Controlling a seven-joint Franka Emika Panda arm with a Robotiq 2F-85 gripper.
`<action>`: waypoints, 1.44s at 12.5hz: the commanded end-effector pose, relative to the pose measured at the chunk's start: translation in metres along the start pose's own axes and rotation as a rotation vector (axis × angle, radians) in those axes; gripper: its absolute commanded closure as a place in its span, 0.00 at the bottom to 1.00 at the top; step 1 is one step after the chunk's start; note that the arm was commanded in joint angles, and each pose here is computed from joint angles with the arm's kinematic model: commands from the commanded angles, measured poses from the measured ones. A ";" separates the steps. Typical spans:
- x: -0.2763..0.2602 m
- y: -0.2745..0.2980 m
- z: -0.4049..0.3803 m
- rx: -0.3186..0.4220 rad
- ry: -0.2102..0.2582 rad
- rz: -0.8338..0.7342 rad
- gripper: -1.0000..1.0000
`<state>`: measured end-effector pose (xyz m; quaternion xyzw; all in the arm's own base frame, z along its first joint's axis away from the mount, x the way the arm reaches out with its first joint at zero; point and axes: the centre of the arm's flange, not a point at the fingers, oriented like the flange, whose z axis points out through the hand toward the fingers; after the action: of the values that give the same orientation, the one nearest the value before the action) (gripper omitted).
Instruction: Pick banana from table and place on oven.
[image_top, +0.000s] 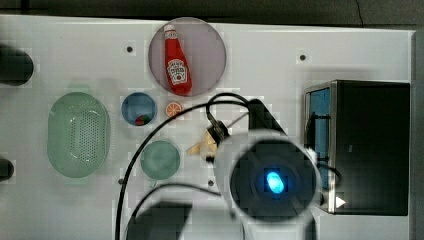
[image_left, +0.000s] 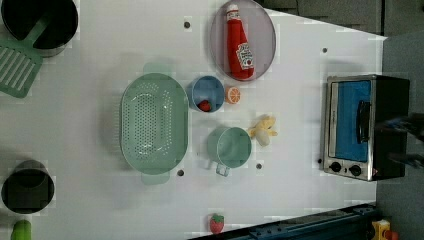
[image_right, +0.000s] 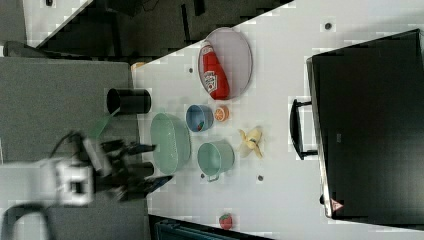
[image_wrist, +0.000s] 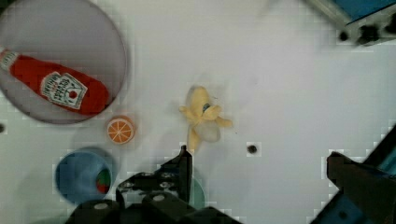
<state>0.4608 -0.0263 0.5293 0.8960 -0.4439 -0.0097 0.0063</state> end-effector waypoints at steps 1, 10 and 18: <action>-0.005 -0.012 0.057 -0.038 -0.014 0.008 0.00; -0.021 -0.039 0.264 -0.037 -0.012 -0.057 0.00; -0.048 -0.051 0.366 -0.053 -0.052 -0.112 0.04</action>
<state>0.4488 0.0392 0.1396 0.9208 -0.3809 -0.0759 0.0365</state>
